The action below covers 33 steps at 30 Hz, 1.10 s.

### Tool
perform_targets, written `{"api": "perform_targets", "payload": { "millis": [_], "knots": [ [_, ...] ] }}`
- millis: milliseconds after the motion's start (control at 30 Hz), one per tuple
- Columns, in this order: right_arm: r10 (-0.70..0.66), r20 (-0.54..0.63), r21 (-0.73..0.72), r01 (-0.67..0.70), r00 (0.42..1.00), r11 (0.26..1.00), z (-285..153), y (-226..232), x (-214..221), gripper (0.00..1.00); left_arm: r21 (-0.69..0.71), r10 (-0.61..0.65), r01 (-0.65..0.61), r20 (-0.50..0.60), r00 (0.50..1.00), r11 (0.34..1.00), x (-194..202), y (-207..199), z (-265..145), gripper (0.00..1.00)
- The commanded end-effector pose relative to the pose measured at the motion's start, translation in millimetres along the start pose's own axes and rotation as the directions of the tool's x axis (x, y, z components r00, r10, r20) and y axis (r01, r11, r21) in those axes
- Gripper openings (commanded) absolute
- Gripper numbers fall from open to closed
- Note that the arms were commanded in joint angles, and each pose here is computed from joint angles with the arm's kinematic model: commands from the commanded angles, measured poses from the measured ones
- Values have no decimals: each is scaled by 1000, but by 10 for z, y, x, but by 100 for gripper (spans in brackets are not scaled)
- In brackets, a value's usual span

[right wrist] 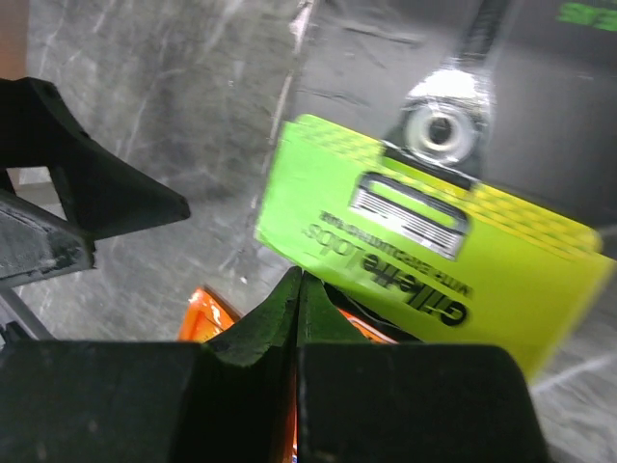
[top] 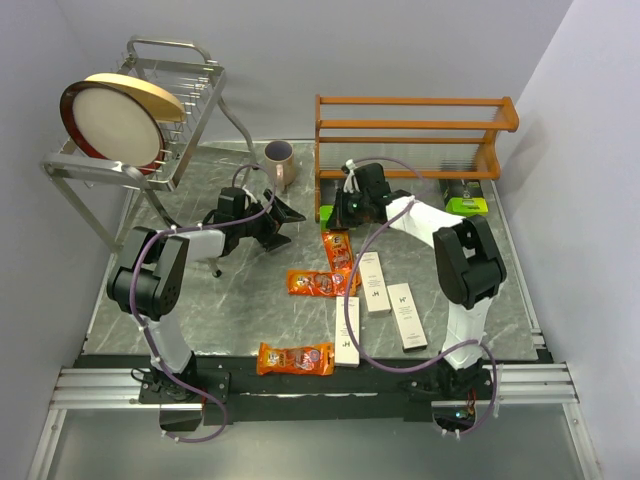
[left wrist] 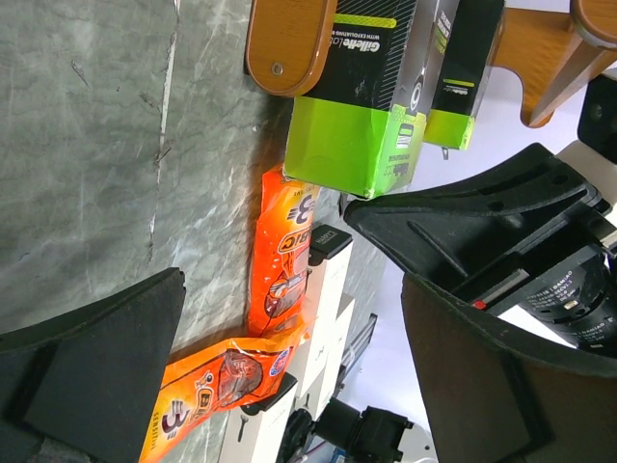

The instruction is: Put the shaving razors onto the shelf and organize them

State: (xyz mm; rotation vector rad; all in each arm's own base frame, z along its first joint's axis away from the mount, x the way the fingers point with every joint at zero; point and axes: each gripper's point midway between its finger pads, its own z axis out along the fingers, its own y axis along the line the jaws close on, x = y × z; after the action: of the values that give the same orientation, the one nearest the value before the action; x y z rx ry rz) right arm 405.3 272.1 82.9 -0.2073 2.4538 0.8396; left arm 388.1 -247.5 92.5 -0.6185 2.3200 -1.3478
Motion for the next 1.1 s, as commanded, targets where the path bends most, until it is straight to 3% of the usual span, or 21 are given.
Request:
{"api": "perform_targets", "payload": {
  "millis": [0,667,1067],
  "knots": [
    [-12,53,-19,13,999,1000,50,126,-210,0,42,49,-51,31,998,998,-56,-169,-85,99],
    [-36,60,-1,36,998,999,156,206,-215,0,44,57,-59,42,997,997,-61,-171,-103,99],
    [-124,84,180,107,989,978,-71,-185,-272,0,47,52,-54,45,998,997,-40,-145,-116,99]
  ]
}}
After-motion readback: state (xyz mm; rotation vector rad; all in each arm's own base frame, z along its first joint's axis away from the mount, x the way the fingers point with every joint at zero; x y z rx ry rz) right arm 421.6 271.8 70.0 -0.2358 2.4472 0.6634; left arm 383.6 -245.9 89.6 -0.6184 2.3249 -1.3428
